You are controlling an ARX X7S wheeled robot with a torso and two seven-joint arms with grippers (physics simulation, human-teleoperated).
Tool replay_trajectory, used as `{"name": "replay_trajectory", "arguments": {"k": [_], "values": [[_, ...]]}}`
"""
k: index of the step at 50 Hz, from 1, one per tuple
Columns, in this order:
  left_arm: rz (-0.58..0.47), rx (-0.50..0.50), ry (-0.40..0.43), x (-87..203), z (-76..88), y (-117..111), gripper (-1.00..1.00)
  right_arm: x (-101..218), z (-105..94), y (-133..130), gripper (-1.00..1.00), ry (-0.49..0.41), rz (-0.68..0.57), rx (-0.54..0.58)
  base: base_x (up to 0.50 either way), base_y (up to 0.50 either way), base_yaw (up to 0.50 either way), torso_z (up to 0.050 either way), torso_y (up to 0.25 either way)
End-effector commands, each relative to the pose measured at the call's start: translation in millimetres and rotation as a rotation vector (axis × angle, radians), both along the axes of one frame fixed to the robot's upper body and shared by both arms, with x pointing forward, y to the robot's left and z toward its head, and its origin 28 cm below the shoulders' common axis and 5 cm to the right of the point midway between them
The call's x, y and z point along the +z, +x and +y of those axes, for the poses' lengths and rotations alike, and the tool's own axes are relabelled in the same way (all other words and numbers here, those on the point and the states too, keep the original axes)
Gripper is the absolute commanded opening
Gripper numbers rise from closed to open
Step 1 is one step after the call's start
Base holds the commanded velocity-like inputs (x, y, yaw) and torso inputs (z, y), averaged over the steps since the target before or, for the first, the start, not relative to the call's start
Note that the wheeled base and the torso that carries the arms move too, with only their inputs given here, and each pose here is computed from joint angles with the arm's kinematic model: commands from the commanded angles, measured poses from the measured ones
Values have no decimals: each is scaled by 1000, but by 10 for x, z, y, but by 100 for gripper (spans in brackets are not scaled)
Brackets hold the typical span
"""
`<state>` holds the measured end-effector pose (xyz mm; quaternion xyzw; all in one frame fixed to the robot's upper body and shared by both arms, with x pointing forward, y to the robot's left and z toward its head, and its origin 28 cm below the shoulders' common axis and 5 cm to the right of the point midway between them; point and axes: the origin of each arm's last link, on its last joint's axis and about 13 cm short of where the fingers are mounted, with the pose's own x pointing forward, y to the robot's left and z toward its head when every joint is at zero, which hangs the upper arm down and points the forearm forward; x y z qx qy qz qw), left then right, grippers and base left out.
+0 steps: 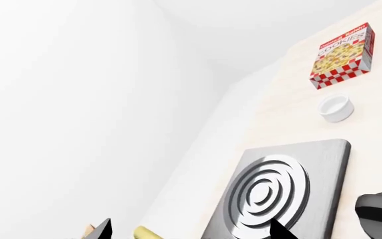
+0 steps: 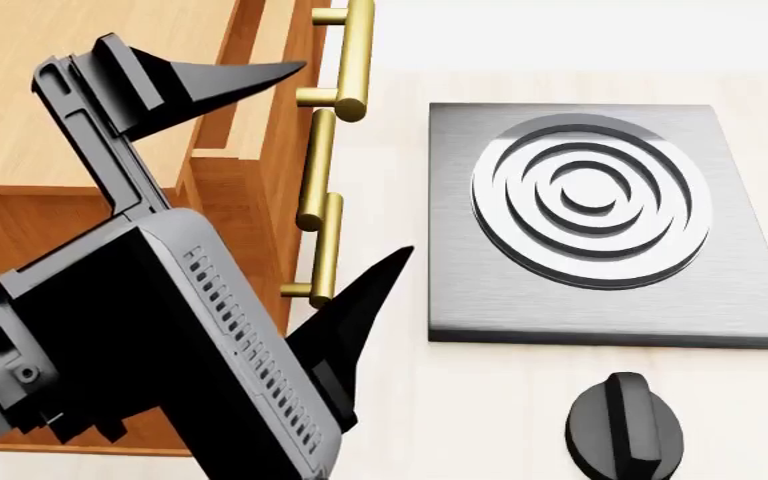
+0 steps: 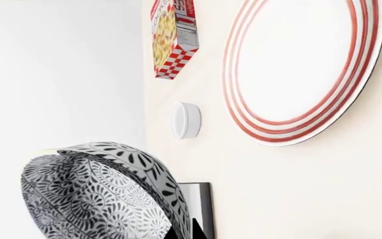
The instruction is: Pick the akita bowl on the wooden cabinet and place it on the plate.
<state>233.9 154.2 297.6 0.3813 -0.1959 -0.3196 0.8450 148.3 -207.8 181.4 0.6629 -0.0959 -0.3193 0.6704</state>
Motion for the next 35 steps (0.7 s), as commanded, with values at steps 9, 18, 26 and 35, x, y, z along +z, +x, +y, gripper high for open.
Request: {"name": "replay_trajectory", "arguments": {"k": [9, 18, 26, 35], "values": [[9, 0, -4, -39, 3, 25, 100, 166, -85, 220, -100, -70, 54, -27, 0, 0, 0, 1, 0], [9, 5, -7, -38, 12, 26, 100, 188, -145, 255, -100, -77, 83, -47, 0, 0, 0, 0, 1], [9, 6, -9, -33, 9, 29, 100, 209, -220, 268, -100, -78, 113, -76, 0, 0, 0, 0, 0], [11, 7, -7, -44, 7, 32, 100, 209, -292, 308, -100, -67, 142, -99, 0, 0, 0, 0, 0]]}}
